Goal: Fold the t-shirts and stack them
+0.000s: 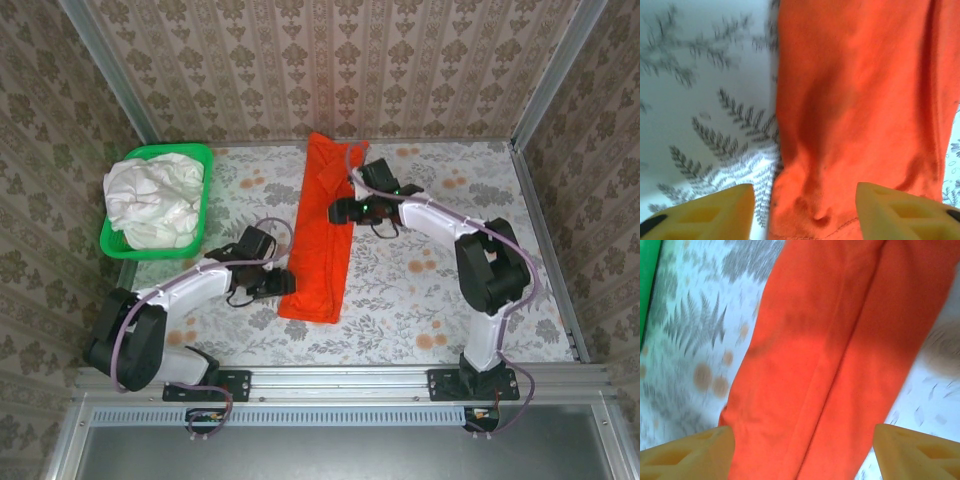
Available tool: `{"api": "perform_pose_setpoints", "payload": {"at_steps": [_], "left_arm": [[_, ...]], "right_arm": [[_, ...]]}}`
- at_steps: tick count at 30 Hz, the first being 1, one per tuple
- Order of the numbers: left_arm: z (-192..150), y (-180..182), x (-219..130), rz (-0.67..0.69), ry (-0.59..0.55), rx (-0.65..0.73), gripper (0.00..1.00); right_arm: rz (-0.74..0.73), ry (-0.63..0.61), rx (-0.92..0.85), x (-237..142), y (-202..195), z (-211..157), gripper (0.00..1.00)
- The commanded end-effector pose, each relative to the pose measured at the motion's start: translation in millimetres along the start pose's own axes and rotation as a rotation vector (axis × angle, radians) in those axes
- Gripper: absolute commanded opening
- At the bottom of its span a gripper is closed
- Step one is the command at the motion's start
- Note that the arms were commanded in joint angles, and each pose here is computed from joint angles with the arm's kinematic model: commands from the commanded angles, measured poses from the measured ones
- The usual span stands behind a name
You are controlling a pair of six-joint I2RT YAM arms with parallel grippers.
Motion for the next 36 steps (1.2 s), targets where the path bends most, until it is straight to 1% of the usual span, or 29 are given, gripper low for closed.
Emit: {"api": "perform_pose_setpoints", "payload": {"at_steps": [1,5,8,10,12,14,16,17,19,23,25,29,32,34,36], "left_arm": [[-12,1,6,-0.01,0.039,-0.015,0.47],[-21,-2,15,-0.031,0.077,-0.001,0.33],[-26,-5,22,-0.033,0.111,0.021,0.3],[-29,-4,28,-0.034,0.139,0.027,0.27],[-32,-8,31,-0.057,0.159,0.037,0.24],[-34,-15,33,-0.081,0.167,0.062,0.24],[-36,-18,34,-0.07,0.176,0.075,0.25],[-36,-18,33,-0.063,0.171,0.077,0.27],[-35,-15,30,-0.05,0.14,0.06,0.36],[-23,-10,10,-0.065,0.043,0.022,0.54],[-13,-5,-4,-0.071,-0.011,-0.003,0.57],[12,15,-33,-0.105,-0.119,-0.095,0.66],[25,26,-54,-0.124,-0.168,-0.123,0.71],[29,32,-67,-0.128,-0.182,-0.139,0.74],[31,38,-80,-0.129,-0.196,-0.162,0.76]], "right_arm": [[-0.029,-0.046,-0.096,-13,2,-8,0.76],[-0.023,-0.048,-0.15,-25,7,-22,0.78],[-0.025,-0.045,-0.208,-30,11,-31,0.79],[-0.03,-0.045,-0.234,-35,13,-35,0.79],[-0.025,-0.046,-0.256,-40,15,-39,0.8],[-0.022,-0.047,-0.29,-44,18,-44,0.8],[-0.007,-0.048,-0.346,-48,24,-50,0.81],[0.001,-0.048,-0.386,-50,29,-55,0.81],[0.012,-0.048,-0.47,-54,38,-64,0.81],[0.03,-0.04,-0.694,-65,64,-89,0.81],[0.039,-0.007,-0.83,-65,78,-105,0.81],[0.043,0.076,-1.086,-53,104,-141,0.81],[0.049,0.111,-1.201,-39,119,-163,0.8],[0.038,0.127,-1.255,-29,126,-174,0.78],[0.025,0.132,-1.273,-19,129,-180,0.76]]}}
Point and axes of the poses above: each hand's point on the last joint's axis, 136 mm out from that joint toward the fingers, its own x axis out along the fingers, its own y axis along the line the jaws close on, z = x × y, the point moved 8 cm from there along -x, back along the fingers, and after that the axes turned 2 degrees about -x, right-handed, at the moved point
